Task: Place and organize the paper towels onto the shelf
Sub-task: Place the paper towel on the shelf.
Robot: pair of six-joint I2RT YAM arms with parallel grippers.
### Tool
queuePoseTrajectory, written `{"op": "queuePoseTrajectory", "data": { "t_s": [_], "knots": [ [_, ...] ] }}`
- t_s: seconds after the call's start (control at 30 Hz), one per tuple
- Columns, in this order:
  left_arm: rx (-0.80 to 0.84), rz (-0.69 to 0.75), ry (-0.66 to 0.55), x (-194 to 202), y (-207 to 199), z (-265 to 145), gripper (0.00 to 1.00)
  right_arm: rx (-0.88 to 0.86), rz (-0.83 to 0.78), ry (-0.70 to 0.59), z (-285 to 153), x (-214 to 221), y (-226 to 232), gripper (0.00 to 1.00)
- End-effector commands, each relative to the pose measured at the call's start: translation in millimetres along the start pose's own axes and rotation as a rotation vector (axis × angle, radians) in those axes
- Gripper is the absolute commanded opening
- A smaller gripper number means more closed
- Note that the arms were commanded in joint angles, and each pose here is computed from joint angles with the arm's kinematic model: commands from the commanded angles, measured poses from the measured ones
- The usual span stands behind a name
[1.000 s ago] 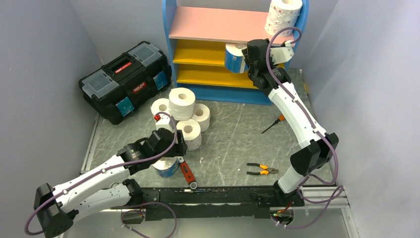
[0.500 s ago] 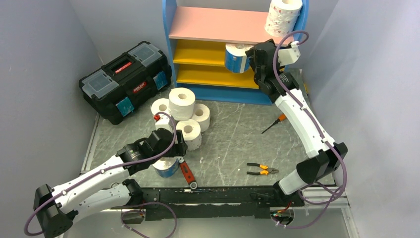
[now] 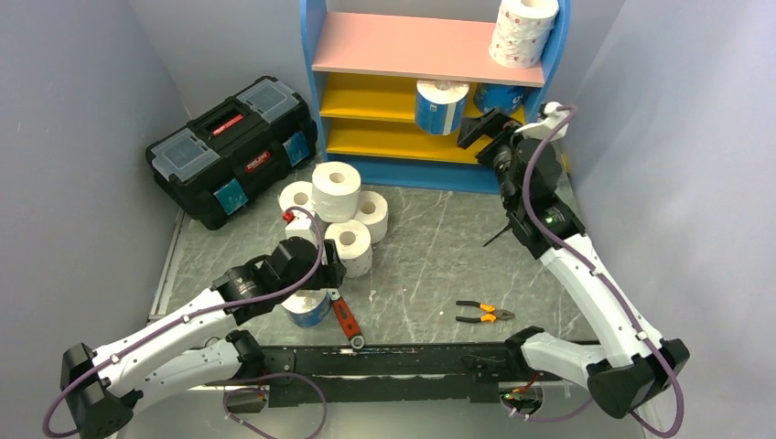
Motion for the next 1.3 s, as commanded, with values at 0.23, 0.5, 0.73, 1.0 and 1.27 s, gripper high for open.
{"op": "queuePoseTrajectory", "data": {
  "t_s": [0.23,0.5,0.73,1.0,1.27],
  "knots": [
    [0.043,-0.004,-0.034,-7.4,-5.3,-3.9,0.77,-0.178,-0.365,-0.068,17.2,63.4,-19.8,1.00],
    [0.037,0.001,-0.027,-5.2,-3.0,-4.5,0.78,-0.156,-0.400,-0.107,19.1,87.1,-11.7,1.00],
    [0.030,0.003,-0.014,-3.9,-4.0,-0.9,0.78,-0.131,-0.479,-0.109,30.2,104.2,0.2,1.00],
    [0.006,0.004,-0.007,-2.3,-2.2,1.8,0.78,-0.052,-0.571,-0.175,44.7,115.9,7.0,1.00],
    [-0.017,0.027,0.005,-4.6,-3.3,3.5,0.77,0.059,-0.581,-0.218,61.2,125.2,16.8,1.00]
  ]
}}
Point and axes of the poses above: each gripper's point midway between its finger pads, its own z axis out along the fingers, its own y axis along the line the jaws close on, x = y × z, the point moved 9 cm from there along -z, back along the fingers, and after that the axes turned 1 degree about -z, right-handed, at the moved point
